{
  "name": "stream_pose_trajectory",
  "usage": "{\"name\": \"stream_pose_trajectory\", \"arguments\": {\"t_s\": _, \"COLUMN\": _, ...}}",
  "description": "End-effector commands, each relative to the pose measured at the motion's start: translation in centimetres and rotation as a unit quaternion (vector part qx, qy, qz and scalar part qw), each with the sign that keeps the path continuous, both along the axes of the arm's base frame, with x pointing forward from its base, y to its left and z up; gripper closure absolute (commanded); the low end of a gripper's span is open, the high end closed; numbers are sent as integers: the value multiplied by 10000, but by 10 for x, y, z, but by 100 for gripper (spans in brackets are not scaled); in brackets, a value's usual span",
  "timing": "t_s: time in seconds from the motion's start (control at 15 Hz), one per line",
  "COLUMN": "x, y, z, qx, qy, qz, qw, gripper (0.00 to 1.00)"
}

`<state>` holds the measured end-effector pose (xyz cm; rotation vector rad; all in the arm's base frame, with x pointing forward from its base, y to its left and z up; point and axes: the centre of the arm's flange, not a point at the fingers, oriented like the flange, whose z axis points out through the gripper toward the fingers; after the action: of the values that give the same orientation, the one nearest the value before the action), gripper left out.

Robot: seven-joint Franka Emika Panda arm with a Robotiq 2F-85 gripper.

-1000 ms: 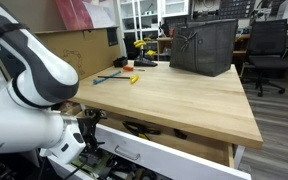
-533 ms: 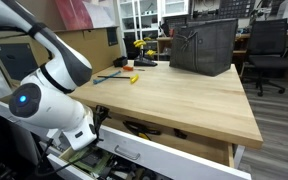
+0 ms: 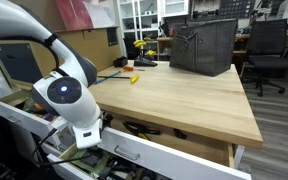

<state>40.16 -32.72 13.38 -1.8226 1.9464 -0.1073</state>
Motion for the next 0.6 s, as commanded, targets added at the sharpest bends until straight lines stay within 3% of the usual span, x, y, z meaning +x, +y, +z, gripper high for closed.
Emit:
{"name": "stream_pose_trajectory", "arguments": {"t_s": 0.0, "x": 27, "y": -30, "z": 26, "qx": 449, "qy": 253, "qz": -376, "qw": 9980, "gripper": 0}}
{"name": "stream_pose_trajectory", "arguments": {"t_s": 0.53, "x": 42, "y": -36, "z": 45, "qx": 708, "qy": 801, "qz": -511, "qw": 9930, "gripper": 0}}
